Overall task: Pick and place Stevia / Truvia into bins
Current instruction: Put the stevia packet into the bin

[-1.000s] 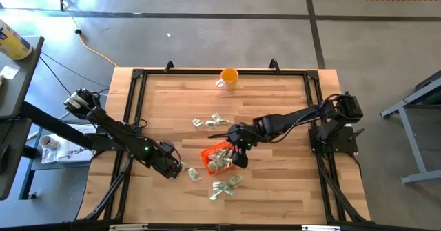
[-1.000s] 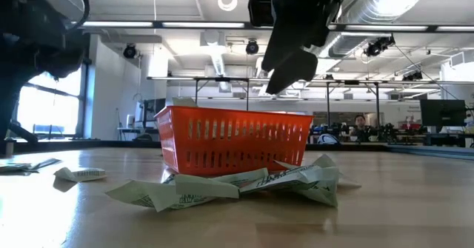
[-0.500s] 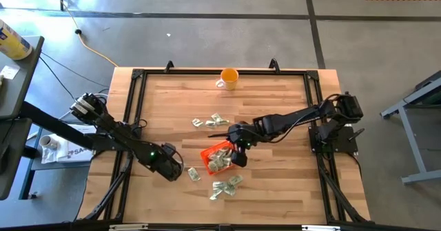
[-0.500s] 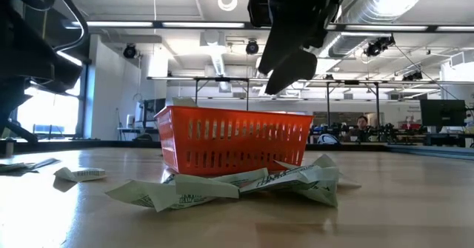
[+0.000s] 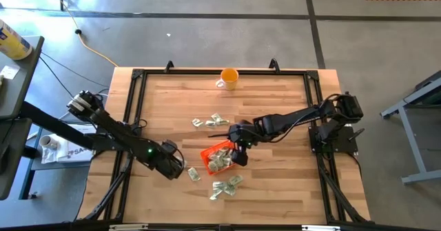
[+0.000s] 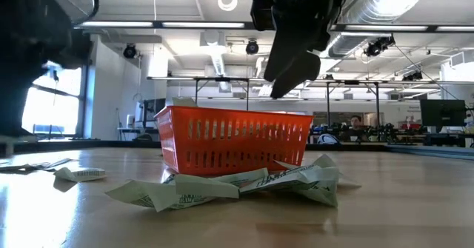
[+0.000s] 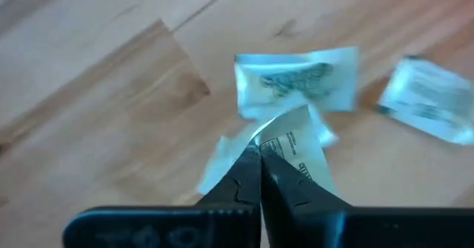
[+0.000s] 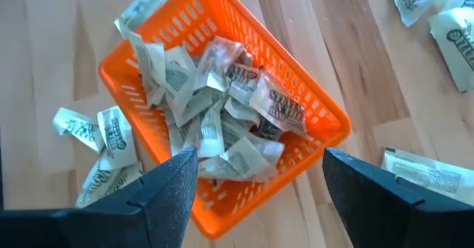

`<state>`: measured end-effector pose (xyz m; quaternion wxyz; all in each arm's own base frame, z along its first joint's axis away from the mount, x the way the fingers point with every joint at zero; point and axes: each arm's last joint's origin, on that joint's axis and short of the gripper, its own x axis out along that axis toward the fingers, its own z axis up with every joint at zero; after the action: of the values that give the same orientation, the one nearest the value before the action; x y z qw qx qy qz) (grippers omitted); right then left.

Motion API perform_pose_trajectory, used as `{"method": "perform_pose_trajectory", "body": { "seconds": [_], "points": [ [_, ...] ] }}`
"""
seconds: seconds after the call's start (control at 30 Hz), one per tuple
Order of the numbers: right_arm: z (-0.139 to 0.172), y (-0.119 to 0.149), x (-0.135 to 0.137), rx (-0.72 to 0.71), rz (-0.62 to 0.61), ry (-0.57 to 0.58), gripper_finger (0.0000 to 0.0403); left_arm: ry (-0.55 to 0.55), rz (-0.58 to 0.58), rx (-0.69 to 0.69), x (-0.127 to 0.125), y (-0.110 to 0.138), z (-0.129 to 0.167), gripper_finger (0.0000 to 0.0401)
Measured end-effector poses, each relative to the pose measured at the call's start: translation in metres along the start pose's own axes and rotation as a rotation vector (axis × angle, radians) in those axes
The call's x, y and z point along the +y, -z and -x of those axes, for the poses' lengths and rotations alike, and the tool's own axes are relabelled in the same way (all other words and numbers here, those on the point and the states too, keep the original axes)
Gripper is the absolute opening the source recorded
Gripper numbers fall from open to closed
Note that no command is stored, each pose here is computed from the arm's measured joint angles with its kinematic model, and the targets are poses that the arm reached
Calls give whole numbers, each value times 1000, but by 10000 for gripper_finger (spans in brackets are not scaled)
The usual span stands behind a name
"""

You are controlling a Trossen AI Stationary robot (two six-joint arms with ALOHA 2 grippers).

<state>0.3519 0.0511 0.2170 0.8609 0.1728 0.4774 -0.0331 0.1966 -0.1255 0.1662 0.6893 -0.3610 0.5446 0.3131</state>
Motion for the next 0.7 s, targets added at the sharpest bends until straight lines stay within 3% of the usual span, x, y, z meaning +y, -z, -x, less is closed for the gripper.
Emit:
{"method": "perform_pose_trajectory", "body": {
  "seconds": [0.27, 0.4, 0.6, 0.7],
  "points": [
    [0, 1, -1, 13, 13, 9, 280, 151, -23, -70, -10, -11, 45, 21],
    [1, 2, -1, 24, 18, -3, 279, 329, -56, -225, -26, -27, 65, 21],
    [12, 8, 10, 34, 45, -17, 279, 421, -139, -305, -43, -82, 48, 21],
    [26, 16, 17, 44, 69, 29, 279, 544, -178, -321, -58, -114, 33, 21]
  ]
}}
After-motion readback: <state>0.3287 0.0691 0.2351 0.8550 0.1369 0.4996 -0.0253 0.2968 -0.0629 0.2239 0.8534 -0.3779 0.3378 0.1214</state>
